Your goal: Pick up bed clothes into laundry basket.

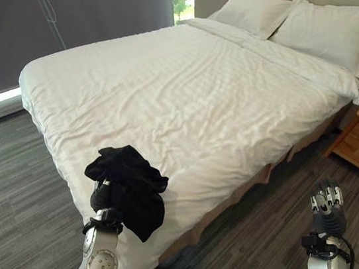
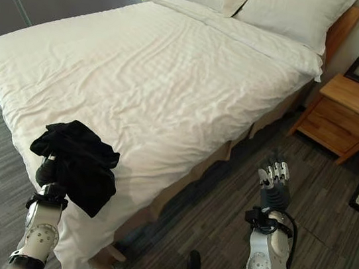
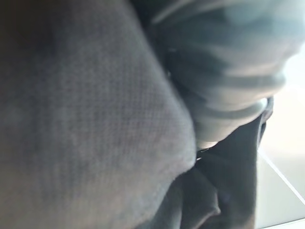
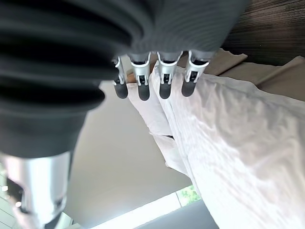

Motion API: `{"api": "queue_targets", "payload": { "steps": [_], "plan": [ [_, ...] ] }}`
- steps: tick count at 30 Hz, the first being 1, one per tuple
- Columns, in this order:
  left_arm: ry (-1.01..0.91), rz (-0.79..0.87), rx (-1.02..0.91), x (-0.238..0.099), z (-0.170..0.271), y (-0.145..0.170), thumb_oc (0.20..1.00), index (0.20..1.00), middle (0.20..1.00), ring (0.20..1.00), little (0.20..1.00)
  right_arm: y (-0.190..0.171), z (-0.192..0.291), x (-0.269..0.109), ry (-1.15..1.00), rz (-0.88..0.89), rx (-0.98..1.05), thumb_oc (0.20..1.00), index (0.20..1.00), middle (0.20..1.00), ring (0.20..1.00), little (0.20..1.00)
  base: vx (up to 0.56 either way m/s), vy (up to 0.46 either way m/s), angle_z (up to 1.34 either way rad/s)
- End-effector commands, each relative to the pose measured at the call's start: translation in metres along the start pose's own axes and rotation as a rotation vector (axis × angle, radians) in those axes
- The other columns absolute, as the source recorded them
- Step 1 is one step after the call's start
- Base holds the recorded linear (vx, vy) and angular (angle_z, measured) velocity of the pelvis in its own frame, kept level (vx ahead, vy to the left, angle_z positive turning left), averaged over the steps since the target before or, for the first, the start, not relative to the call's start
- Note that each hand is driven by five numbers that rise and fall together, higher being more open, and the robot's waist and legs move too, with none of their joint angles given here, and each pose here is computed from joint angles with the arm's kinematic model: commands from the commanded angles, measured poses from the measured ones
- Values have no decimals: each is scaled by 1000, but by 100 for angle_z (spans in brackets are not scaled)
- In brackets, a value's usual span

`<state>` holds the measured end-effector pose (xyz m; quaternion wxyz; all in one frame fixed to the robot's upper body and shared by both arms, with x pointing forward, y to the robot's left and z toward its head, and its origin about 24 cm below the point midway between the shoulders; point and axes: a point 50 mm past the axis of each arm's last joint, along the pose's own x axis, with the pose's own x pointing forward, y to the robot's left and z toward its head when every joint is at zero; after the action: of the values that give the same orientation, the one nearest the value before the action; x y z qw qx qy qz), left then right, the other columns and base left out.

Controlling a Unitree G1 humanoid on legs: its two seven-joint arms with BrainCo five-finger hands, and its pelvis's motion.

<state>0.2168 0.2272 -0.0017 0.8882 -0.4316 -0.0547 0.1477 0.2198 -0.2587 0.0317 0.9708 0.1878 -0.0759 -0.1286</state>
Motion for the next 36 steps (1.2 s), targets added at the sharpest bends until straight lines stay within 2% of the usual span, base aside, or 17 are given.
{"api": "queue_targets", "payload": {
  "steps": [1, 8, 14, 19, 21, 27, 29, 31, 33, 34, 36],
  "plan": [
    [-293, -32, 442, 24, 90, -11, 200, 200, 200, 200, 200, 7, 68, 55, -193, 67, -332, 1000, 1000, 1000, 1000, 1000, 46, 9, -2],
    [-328, -65, 466, 26, 97, -19, 200, 200, 200, 200, 200, -11, 67, 48, -167, 19, -374, 1000, 1000, 1000, 1000, 1000, 22, 31, 16],
    [-524, -42, 495, 28, 133, -31, 200, 200, 200, 200, 200, -8, 62, 46, -192, 5, -257, 1000, 1000, 1000, 1000, 1000, -35, 174, -82],
    [-580, -161, 540, 46, 146, -63, 200, 200, 200, 200, 200, -43, 54, 17, -205, -192, -129, 1000, 1000, 1000, 1000, 1000, -189, 395, -204],
    [-616, -177, 581, 46, 154, -68, 200, 200, 200, 200, 200, -40, 45, 13, -180, -185, -118, 1000, 1000, 1000, 1000, 1000, -332, 315, -227],
    [-681, -187, 541, 42, 163, -76, 200, 200, 200, 200, 200, -39, 48, 12, -201, -188, -117, 1000, 1000, 1000, 1000, 1000, -223, 147, -257],
    [-667, -279, 512, 37, 159, -92, 200, 200, 200, 200, 200, -27, 47, 21, -212, -176, -132, 1000, 1000, 1000, 1000, 1000, -394, -9, -324],
    [-638, -308, 536, 37, 158, -93, 200, 200, 200, 200, 200, -15, 41, 26, -169, -105, -158, 1000, 1000, 1000, 1000, 1000, -200, -337, -525],
    [-567, -342, 495, 50, 139, -100, 200, 200, 200, 200, 200, -28, 41, 10, -144, -109, -171, 1000, 1000, 1000, 1000, 1000, 86, -1211, -457],
    [-540, -384, 463, 57, 127, -110, 200, 200, 200, 200, 200, -33, 50, 9, -173, -104, -206, 1000, 1000, 1000, 1000, 1000, 199, -1092, -201],
    [-484, -348, 434, 59, 111, -102, 200, 200, 200, 200, 200, -16, 55, 31, -187, -27, -226, 1000, 1000, 1000, 1000, 1000, 135, -247, -73]
  ]
}}
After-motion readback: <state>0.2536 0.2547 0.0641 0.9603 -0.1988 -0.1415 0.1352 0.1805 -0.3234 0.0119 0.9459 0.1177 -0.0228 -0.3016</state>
